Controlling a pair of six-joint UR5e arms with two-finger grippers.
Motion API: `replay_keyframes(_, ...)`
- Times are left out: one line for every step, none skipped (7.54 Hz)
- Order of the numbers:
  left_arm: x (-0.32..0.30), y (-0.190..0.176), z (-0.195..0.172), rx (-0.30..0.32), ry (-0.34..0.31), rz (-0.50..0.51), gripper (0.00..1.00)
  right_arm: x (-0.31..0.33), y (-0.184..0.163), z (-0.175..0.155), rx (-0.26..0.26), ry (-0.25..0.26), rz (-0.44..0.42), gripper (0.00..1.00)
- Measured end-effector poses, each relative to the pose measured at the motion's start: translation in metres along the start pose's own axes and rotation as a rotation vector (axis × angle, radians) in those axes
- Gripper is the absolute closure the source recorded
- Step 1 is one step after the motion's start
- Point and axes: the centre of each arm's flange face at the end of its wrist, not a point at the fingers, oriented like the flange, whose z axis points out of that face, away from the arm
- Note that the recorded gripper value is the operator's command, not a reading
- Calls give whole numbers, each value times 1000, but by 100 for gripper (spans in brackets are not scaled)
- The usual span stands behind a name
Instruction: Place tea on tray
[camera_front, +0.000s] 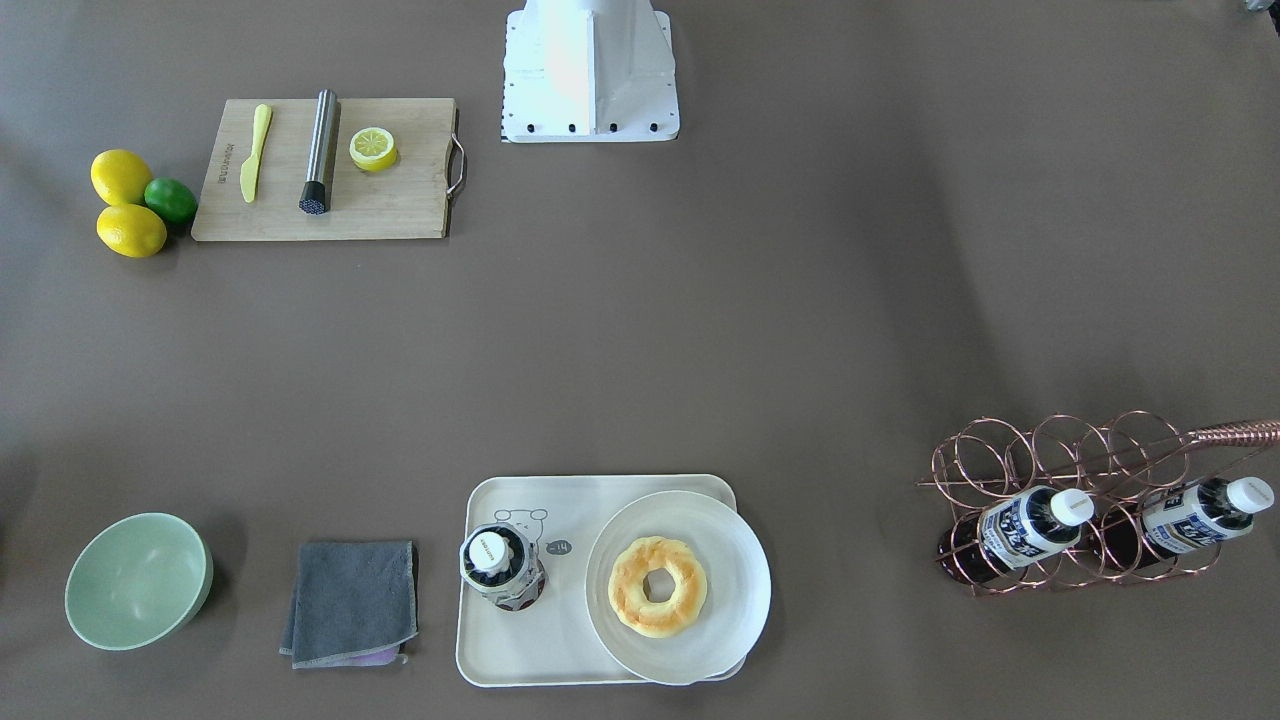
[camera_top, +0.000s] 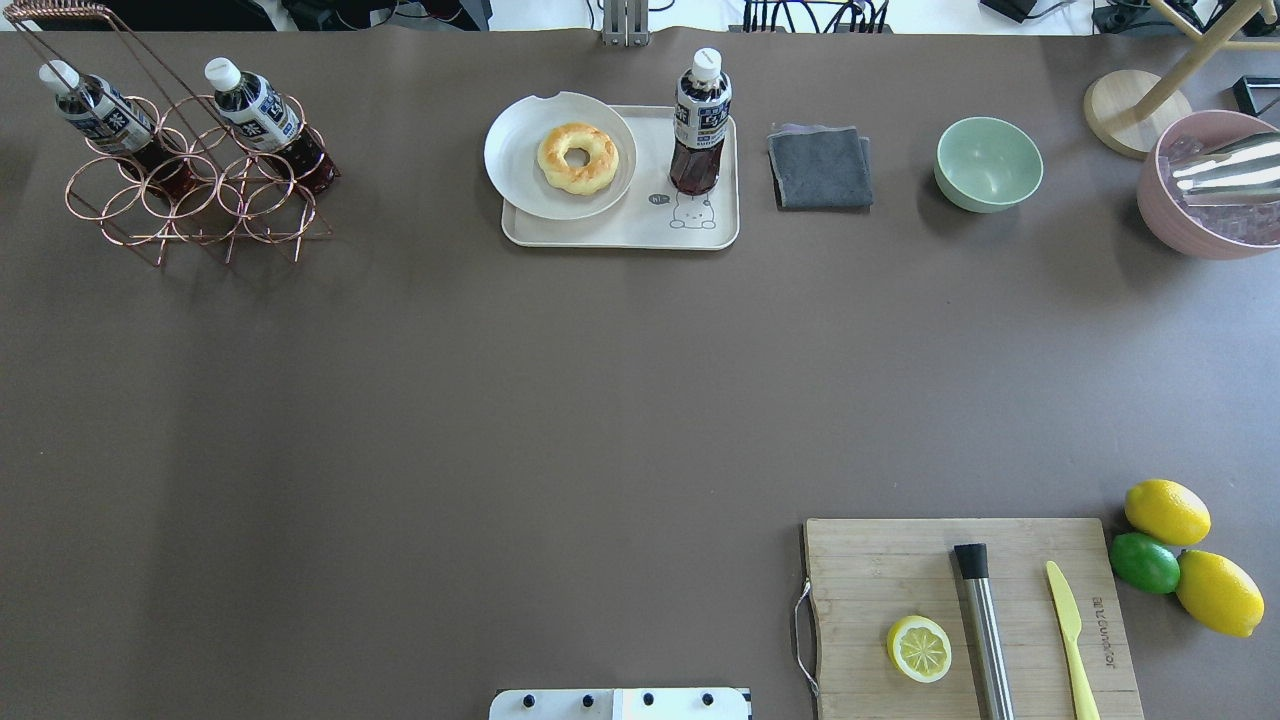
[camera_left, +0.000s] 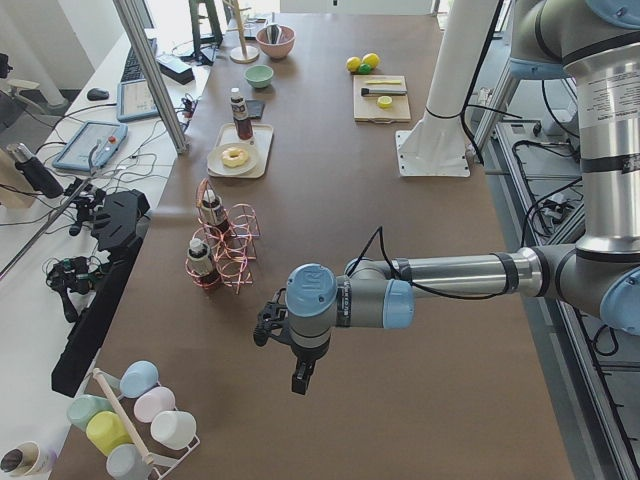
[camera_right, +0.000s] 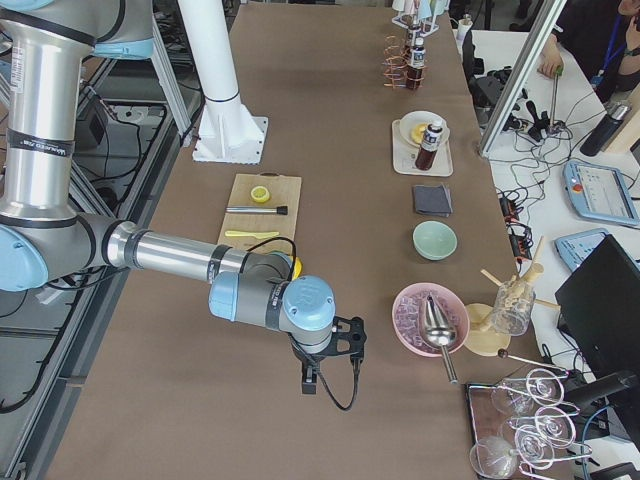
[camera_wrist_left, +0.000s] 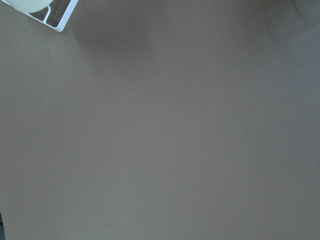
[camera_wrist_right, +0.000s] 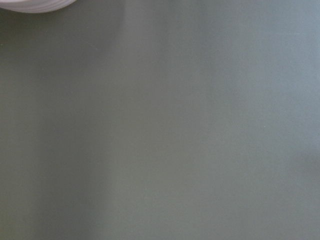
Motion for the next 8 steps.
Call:
replay_keyframes(0, 6, 4, -6, 13, -5, 1, 2, 0, 0, -6, 29, 2, 0)
replay_keyframes(1, 8, 4, -6, 18, -7, 1, 4, 1, 0, -9, 43, 4, 0)
replay_keyframes(1, 7, 3, -3, 20, -6, 1, 4, 1, 1, -12, 49, 4, 0)
replay_keyframes(1, 6, 3, -1, 20, -8, 1, 4, 1, 2, -14, 50, 3, 0)
replay_keyframes(1, 6, 1, 4, 18, -7, 1, 3, 1, 2, -16, 50, 2, 0)
replay_keyframes(2, 6, -1, 9, 17, -3, 1, 3, 1, 3, -17, 50, 1, 0)
replay_keyframes(2, 7, -1, 10, 17, 0, 1, 3, 1, 3, -17, 48, 0, 0)
replay_keyframes(2, 7, -1, 11, 16, 1, 1, 3, 2, 4, -18, 45, 0, 0)
